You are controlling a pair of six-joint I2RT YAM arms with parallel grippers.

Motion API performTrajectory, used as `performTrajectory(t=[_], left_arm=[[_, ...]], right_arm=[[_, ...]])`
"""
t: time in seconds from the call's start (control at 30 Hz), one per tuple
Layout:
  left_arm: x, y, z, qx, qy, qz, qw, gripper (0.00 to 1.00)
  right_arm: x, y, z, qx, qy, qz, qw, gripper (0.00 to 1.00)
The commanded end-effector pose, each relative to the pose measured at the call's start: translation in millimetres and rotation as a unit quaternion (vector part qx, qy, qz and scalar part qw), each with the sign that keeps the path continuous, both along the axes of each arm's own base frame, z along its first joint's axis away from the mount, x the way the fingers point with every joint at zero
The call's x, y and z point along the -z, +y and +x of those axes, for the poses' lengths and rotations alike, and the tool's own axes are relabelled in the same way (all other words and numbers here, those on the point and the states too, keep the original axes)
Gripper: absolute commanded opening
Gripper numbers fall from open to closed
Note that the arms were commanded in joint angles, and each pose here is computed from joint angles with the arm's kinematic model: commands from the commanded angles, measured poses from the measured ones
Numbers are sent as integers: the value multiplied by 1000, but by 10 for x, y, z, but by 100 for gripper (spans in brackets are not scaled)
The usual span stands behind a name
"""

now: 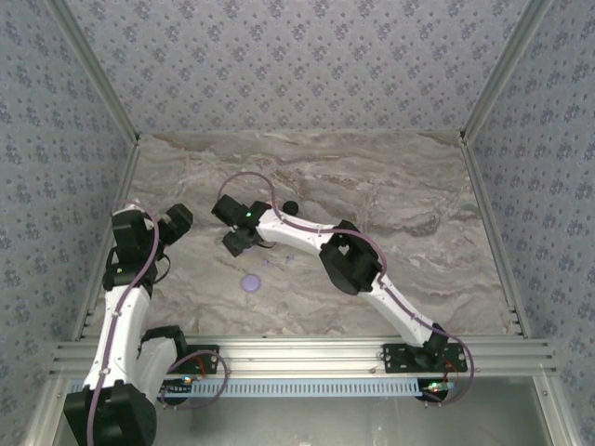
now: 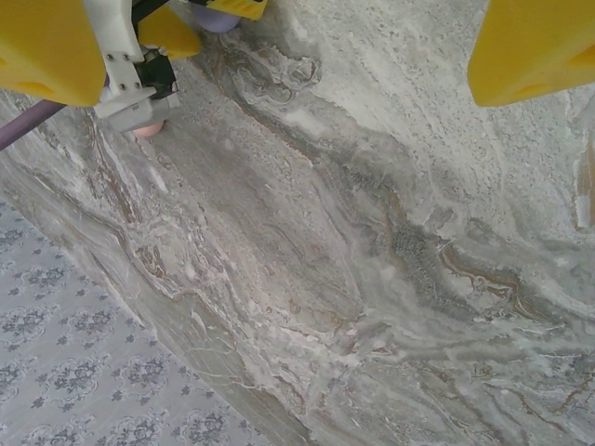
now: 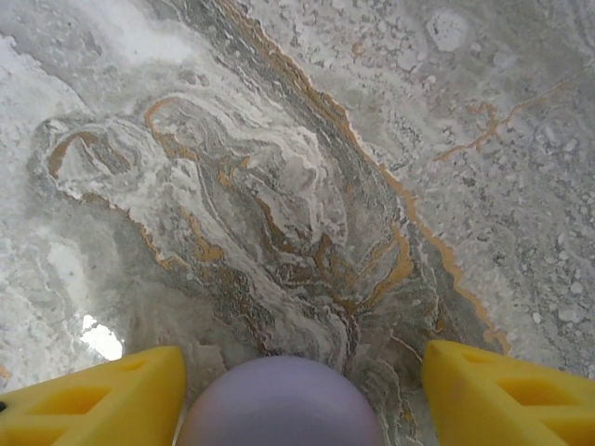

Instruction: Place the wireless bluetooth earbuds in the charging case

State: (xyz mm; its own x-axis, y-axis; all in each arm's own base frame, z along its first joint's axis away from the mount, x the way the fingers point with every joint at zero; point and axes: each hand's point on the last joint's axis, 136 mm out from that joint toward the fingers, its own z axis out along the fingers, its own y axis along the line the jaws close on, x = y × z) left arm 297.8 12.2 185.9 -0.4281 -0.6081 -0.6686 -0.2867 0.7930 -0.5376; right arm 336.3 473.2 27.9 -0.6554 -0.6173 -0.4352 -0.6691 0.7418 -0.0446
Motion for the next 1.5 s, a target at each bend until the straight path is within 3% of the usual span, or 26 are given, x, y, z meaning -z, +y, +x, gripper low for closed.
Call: performTrajectory(t=[0.0,0.3,0.6,0.8,1.0,1.2,1.47], left_arm=[[-15,3,19,-2,-7,-8,1000,99],[-10,0,25,-2,-8,-11,1000,99],[-6,-19,36,2,-9,-16,1000,99],[-115,-164,88,45,-29,-29,998,99],[-406,-527,177,152,-62,-69,984,94],[-853,-1142,129,306,-104,-110,940,92],[-1452,-1947,-195,491,-165,-141,844,92]], right_arm=[[7,-95,-180,-4,25,-14,1000,70],[12,-172,-284,-1,38,-10,999,70],[55,-190,-278,-8,43,-10,999,51],[-451,-267,-135,-27,-15,28,999,49],[-1281,-550,-58,-61,-105,114,986,49],[-2053,-972,-225,-115,-225,144,957,49],[-2783,-1413,-630,-193,-371,144,897,51]])
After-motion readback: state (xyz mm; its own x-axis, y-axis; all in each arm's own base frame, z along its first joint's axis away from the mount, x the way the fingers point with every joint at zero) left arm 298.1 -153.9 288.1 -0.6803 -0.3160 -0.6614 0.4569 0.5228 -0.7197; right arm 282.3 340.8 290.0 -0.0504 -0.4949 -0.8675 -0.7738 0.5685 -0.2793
